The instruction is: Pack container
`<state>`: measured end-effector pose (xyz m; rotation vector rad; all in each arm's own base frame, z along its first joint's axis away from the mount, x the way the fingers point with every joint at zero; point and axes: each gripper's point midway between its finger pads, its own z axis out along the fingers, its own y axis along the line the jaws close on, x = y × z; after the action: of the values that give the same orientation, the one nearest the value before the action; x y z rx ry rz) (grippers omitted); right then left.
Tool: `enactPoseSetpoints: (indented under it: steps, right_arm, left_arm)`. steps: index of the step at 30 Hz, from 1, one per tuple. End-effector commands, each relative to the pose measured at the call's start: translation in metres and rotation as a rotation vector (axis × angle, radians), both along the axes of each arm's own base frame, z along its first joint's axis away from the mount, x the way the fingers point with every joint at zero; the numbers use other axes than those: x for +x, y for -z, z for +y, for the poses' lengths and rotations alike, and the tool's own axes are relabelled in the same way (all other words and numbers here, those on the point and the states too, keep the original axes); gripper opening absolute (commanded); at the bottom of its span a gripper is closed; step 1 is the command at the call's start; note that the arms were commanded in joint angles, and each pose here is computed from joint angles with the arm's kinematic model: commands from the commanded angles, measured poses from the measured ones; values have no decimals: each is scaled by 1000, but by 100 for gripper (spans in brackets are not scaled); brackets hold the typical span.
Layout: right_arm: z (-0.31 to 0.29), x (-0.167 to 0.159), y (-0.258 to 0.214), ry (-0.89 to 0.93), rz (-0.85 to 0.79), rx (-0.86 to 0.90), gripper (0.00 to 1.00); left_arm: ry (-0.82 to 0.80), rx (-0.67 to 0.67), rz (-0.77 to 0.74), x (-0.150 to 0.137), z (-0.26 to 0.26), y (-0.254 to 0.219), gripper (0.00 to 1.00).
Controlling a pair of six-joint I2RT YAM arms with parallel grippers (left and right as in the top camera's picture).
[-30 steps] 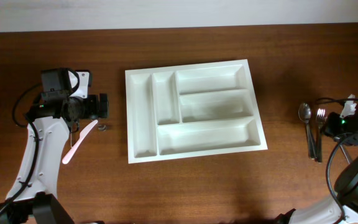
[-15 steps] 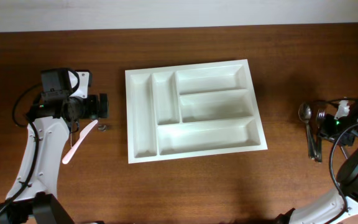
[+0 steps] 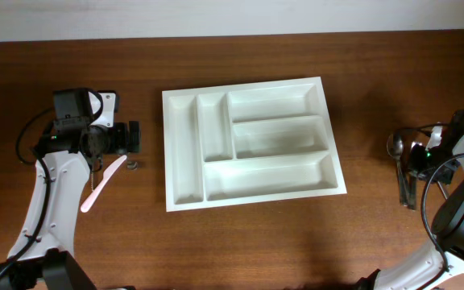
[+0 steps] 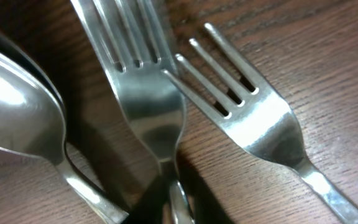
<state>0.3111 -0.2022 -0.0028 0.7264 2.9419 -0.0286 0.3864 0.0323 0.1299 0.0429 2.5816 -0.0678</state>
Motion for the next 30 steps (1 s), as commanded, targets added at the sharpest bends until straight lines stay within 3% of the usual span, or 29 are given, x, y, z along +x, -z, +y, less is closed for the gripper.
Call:
enactPoseSetpoints:
  steps: [1,10,13,20,24,30]
  right_arm:
    - [4,-12,18,24,64,28,7]
    - [0,-11,-3,44,78,41,4]
    - [-4,7,-43,37,24,44,4]
    - [14,51,-191,-62,-168,-52,4]
    - [60,72,-246,-194,-263,-70,4]
    - [173,99,-272,-668,-357,-28,4]
  left_arm:
    - [20,-5,-15,5,-1,-5,99]
    - [20,-5,-15,5,-1,-5,99]
    - [20,-5,-15,5,-1,-5,99]
    - [20,-5,-15,5,-1,-5,99]
    - [20,-5,-15,5,-1,-5,99]
    - [20,-5,-15,5,-1,-5,99]
